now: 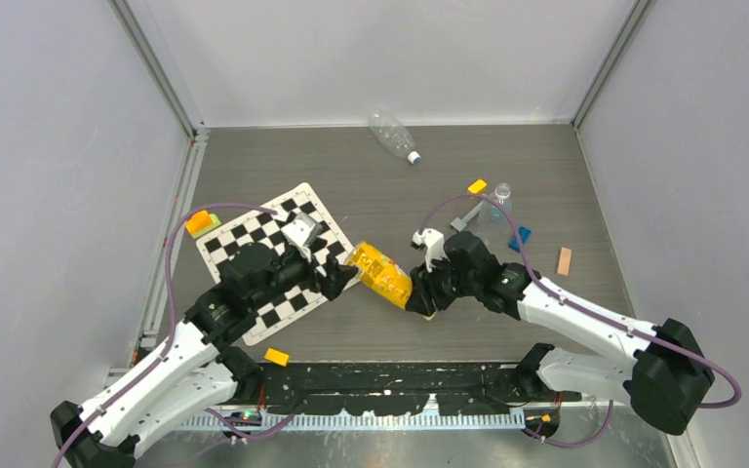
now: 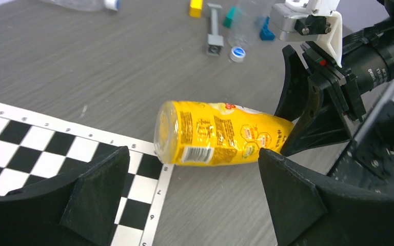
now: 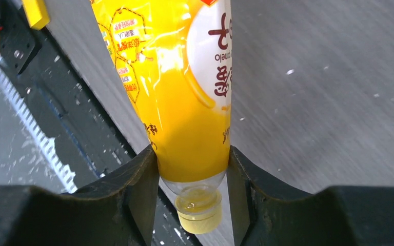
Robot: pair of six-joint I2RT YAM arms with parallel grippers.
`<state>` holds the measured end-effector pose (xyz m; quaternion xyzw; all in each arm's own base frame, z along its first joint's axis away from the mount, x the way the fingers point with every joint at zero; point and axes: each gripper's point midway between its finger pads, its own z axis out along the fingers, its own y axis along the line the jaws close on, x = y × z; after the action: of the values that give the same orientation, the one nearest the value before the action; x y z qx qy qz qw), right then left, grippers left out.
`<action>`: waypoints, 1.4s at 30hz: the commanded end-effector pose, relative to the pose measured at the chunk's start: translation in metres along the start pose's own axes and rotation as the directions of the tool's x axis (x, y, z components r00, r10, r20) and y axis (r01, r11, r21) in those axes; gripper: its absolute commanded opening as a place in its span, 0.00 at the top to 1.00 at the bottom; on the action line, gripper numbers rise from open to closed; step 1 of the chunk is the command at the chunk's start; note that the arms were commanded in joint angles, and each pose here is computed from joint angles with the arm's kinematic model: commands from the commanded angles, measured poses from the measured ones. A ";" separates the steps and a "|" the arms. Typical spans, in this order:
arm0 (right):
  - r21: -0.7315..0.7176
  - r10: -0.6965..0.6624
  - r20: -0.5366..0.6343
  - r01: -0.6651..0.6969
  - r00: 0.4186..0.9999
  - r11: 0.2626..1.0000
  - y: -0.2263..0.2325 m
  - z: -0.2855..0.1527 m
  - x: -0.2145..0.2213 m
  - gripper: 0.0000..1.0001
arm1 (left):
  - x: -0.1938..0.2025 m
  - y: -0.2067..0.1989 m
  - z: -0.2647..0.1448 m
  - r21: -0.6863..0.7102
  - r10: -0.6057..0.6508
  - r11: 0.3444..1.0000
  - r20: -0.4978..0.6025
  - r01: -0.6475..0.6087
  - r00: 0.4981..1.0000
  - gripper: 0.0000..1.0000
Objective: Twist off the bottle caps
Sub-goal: Pick up the plastic bottle from the corner of the board.
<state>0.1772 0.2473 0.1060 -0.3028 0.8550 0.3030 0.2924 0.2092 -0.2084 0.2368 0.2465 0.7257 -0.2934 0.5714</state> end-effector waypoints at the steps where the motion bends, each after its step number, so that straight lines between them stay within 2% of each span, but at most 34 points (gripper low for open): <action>1: -0.128 -0.083 0.095 0.095 0.992 0.987 0.030 -0.015 -0.014 0.75 | -0.005 -0.024 0.002 0.140 0.041 0.990 -0.053 -0.034 0.998 0.00; 5: -0.174 -0.119 0.106 0.136 0.987 0.975 0.042 -0.019 -0.010 0.75 | 0.007 -0.033 0.015 0.202 0.034 0.979 -0.134 -0.007 0.990 0.00; 12: -0.200 -0.161 0.038 0.166 0.986 0.966 0.050 -0.009 0.002 0.75 | 0.014 -0.038 0.030 0.232 0.016 0.972 -0.177 0.026 0.984 0.00; 16: -0.202 -0.210 0.049 0.216 0.976 0.955 0.054 -0.006 0.004 0.75 | 0.031 -0.047 0.029 0.286 0.026 0.957 -0.277 0.056 0.961 0.00; 24: -0.175 -0.297 0.215 0.336 0.930 0.925 0.056 -0.010 -0.009 0.77 | 0.048 -0.064 0.024 0.394 0.055 0.914 -0.363 0.100 0.930 0.00; 31: -0.037 -0.384 0.359 0.423 0.851 0.905 0.043 -0.019 -0.031 0.78 | 0.060 -0.073 0.023 0.431 0.043 0.887 -0.432 0.164 0.901 0.01; 36: 0.052 -0.467 0.429 0.495 0.773 0.867 0.035 -0.022 -0.041 0.78 | 0.069 -0.072 0.025 0.427 0.045 0.884 -0.485 0.191 0.874 0.17; 42: 0.167 -0.460 0.426 0.432 0.779 0.886 0.015 -0.024 -0.052 0.76 | 0.064 -0.072 0.025 0.433 0.054 0.886 -0.455 0.167 0.889 0.51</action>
<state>0.1516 0.2517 0.1083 -0.4694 0.7064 0.2919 0.4422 0.1714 -0.2736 0.1656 0.4049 0.7699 -0.3903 0.3016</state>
